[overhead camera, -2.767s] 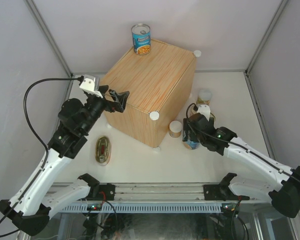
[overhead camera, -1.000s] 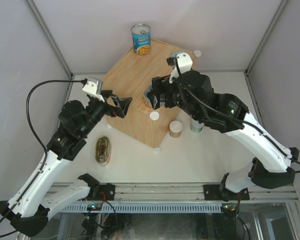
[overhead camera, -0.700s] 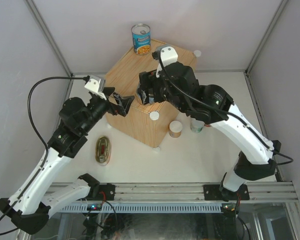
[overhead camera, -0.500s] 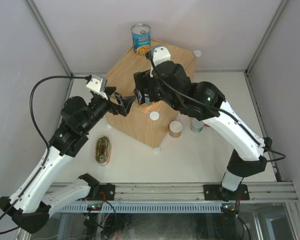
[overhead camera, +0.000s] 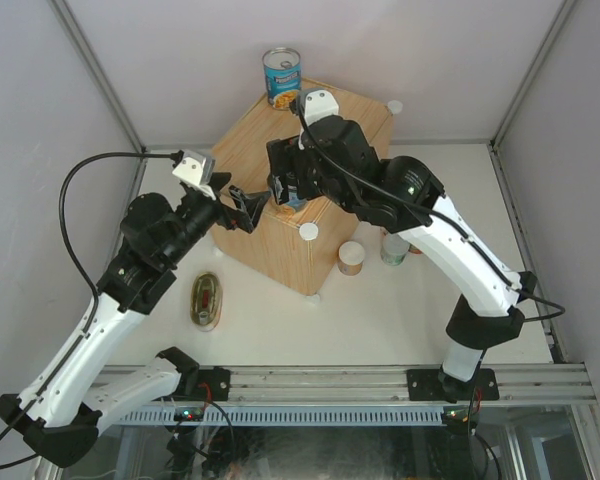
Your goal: Place and organize the canned foods onto the counter
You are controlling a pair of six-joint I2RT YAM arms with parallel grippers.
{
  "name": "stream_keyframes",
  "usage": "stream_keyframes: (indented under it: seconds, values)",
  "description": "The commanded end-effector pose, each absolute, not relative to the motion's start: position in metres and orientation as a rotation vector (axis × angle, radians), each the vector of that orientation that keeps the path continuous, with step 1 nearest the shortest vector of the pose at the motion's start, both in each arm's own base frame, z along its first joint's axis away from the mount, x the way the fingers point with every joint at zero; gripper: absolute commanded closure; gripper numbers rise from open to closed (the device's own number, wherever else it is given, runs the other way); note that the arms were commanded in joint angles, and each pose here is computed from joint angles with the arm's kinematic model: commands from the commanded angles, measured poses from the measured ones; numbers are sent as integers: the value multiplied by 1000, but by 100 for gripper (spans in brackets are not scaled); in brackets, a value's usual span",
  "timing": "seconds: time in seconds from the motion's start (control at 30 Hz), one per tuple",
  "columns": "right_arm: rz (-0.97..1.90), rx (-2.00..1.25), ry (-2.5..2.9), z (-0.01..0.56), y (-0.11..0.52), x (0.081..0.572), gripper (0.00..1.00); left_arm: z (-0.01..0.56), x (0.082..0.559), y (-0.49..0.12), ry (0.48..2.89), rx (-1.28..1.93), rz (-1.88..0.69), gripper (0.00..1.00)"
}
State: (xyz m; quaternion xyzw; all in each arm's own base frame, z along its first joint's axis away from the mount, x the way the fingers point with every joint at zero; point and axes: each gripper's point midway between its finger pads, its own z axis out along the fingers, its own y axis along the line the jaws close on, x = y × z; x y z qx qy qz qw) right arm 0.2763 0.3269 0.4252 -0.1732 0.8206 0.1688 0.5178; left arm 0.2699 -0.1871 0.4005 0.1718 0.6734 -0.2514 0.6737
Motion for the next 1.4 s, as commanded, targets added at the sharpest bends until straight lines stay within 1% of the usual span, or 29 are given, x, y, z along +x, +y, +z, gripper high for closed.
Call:
stream_keyframes:
  seconds: [0.0,0.13,0.27,0.33,0.4,0.57,0.93,1.0,1.13,1.17,1.37]
  values:
    - [528,-298,1847,471,329,288,57,427,265,-189,1433,410,-578,0]
    - [531,-297,1860,465,332,293,42,426,267,-191,1437,413,-579,0]
    - [533,-300,1872,460,335,298,32,423,270,-193,1445,419,-577,0]
    - [531,-296,1877,458,335,302,30,422,272,-195,1447,423,-575,0]
    - [533,-288,1881,456,335,305,26,421,273,-196,1449,426,-575,0]
    - [535,-289,1890,452,337,310,20,421,276,-198,1449,437,-573,0]
    - [543,-287,1905,446,339,313,13,414,281,-205,1459,446,-587,0]
    - [545,-290,1907,445,340,313,9,414,281,-206,1460,449,-593,0]
    - [550,-292,1909,444,341,312,7,413,281,-210,1461,457,-611,0]
    - [551,-290,1907,445,340,312,3,413,281,-210,1461,456,-615,0]
    - [555,-282,1903,447,337,310,2,411,280,-212,1464,446,-635,1]
